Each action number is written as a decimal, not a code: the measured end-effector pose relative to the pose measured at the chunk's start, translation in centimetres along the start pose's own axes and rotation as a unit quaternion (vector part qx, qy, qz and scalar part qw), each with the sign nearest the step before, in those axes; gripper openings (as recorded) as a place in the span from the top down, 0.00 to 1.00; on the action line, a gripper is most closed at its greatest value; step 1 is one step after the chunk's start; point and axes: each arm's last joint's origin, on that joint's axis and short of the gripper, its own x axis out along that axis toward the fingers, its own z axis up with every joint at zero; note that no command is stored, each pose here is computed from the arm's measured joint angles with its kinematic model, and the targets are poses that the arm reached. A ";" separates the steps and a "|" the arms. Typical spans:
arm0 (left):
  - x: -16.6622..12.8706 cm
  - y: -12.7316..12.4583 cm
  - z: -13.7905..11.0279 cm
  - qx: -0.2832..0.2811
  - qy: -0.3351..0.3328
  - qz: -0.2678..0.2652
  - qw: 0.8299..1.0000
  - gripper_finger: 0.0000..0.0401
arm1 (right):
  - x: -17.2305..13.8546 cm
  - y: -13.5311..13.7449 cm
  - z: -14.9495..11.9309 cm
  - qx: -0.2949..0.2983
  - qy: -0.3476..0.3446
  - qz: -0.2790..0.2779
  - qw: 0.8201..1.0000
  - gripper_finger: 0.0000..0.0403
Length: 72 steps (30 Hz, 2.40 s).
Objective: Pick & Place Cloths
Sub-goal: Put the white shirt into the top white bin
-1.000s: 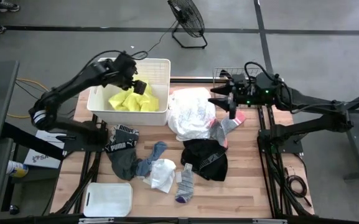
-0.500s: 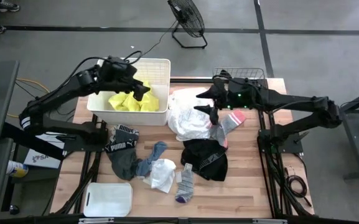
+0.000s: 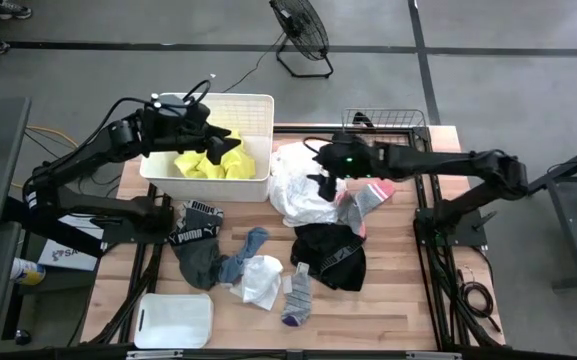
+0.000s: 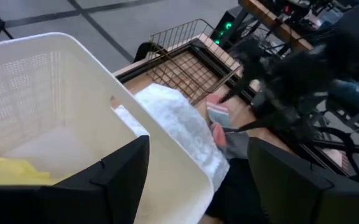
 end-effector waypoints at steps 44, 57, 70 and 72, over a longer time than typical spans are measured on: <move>0.1 0.1 -0.1 0.000 0.007 0.003 1.000 0.33 | 13.1 -1.3 -6.0 0.145 0.106 -0.087 0.980 0.02; 0.1 0.2 -0.3 0.000 0.019 0.010 1.000 0.33 | 16.6 0.5 -9.5 0.084 0.176 -0.030 0.980 0.02; 0.1 0.2 -0.3 0.003 0.018 0.011 1.000 0.33 | 16.5 0.8 -10.4 0.073 0.226 0.009 0.971 0.35; 0.1 0.2 -0.3 0.003 0.019 0.011 1.000 0.33 | 16.4 0.8 -10.5 0.073 0.229 0.008 0.971 0.43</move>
